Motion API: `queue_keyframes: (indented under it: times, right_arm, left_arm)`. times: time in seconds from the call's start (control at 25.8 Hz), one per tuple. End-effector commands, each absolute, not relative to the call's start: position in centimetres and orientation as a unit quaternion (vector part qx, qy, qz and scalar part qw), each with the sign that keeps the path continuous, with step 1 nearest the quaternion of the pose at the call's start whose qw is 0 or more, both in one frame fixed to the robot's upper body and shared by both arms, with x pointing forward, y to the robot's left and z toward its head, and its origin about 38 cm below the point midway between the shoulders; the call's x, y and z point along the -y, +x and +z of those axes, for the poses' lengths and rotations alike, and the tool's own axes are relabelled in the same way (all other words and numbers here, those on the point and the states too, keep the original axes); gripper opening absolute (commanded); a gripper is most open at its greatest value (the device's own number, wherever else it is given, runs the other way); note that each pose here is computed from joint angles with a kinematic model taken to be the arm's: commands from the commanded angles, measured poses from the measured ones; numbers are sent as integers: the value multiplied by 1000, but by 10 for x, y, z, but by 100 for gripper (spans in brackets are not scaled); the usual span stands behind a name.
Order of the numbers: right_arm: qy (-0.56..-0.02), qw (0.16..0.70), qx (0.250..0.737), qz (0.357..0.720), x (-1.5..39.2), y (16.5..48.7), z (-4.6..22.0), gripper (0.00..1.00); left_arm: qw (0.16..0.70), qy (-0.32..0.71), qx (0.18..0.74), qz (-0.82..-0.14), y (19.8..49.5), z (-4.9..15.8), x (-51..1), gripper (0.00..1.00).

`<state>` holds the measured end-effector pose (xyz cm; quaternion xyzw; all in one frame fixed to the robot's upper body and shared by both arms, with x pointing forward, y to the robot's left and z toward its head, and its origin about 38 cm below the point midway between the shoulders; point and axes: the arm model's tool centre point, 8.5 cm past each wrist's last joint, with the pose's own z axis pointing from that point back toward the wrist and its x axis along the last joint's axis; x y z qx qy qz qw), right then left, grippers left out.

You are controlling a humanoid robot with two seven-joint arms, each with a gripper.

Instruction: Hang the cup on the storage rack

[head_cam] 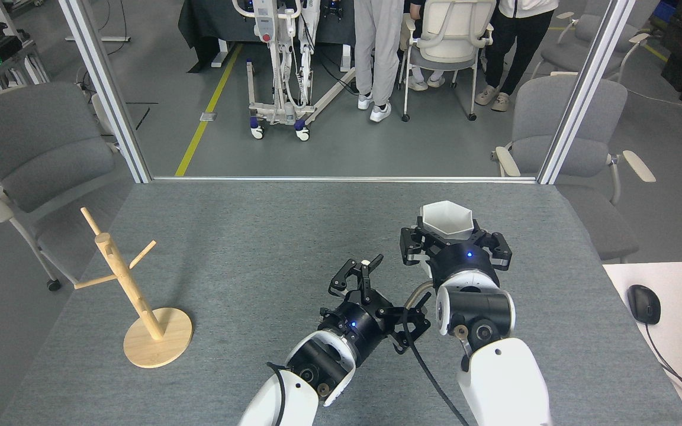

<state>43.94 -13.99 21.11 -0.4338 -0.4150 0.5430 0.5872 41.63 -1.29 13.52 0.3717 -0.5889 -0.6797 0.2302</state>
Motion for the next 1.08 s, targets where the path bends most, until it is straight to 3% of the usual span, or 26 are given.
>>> queue_keyframes:
  times: [0.0, 1.05]
  right_arm:
    - [-429, 584, 423, 544, 127, 436, 209, 45]
    - [-410, 559, 447, 566, 45, 408, 205, 38]
  left_arm:
    - [231, 368, 590, -681, 416, 135, 14, 99]
    - [236, 376, 582, -681, 429, 137, 8, 99]
